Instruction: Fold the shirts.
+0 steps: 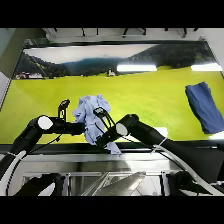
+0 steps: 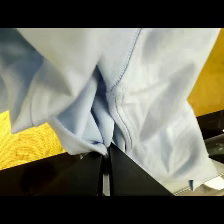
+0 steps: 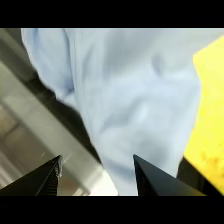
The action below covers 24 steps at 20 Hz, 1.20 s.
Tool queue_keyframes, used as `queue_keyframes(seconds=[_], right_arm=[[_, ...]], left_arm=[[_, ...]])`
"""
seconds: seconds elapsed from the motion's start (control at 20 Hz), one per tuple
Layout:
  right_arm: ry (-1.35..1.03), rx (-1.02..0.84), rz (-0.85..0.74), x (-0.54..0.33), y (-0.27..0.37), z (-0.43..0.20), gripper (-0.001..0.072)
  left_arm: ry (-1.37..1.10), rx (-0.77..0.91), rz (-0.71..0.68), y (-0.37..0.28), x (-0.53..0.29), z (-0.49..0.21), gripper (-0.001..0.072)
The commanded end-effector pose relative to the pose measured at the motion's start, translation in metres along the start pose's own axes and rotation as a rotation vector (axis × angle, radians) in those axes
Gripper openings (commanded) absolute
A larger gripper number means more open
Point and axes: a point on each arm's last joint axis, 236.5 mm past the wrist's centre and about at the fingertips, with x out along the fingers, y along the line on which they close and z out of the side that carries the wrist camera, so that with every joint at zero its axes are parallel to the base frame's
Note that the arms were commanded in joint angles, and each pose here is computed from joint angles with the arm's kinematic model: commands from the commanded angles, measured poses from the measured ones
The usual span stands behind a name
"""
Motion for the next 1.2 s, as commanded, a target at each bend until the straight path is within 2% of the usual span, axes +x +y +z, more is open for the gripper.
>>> queue_keyframes(seconds=[0.0,0.15,0.4,0.45,0.5,0.55,0.75,1.0,1.15], right_arm=[[-0.021,-0.038,-0.063,0.027,0.001,0.012,0.0505],[0.031,-0.011,-0.088,0.049,-0.009,0.002,0.0505],[0.060,-0.006,-0.116,0.061,-0.017,-0.005,0.0504],[0.067,0.003,-0.121,0.064,-0.019,-0.006,0.0426],[0.066,-0.002,-0.121,0.064,-0.019,-0.006,0.0170],[0.058,-0.004,-0.118,0.063,-0.018,-0.004,0.0016],[0.020,-0.040,-0.103,0.047,-0.011,0.007,0.0022],[-0.012,-0.024,-0.097,0.019,-0.013,0.015,0.0021],[-0.045,0.003,-0.098,-0.013,-0.022,0.024,0.0021]], left_arm=[[0.082,-0.013,0.005,0.003,0.011,-0.015,0.0017],[0.130,-0.027,0.011,0.007,0.017,-0.023,0.0017],[0.067,-0.013,0.007,0.004,0.010,-0.011,0.0016],[0.054,-0.009,0.006,0.003,0.008,-0.009,0.0017],[0.040,-0.005,0.004,0.002,0.006,-0.007,0.0017],[0.031,-0.002,0.003,0.001,0.005,-0.005,0.0017],[0.019,0.008,0.010,0.002,0.003,-0.004,0.0017],[0.032,0.050,0.088,0.023,0.001,-0.005,0.0017],[0.027,-0.005,0.097,0.038,-0.006,-0.002,0.0017]])
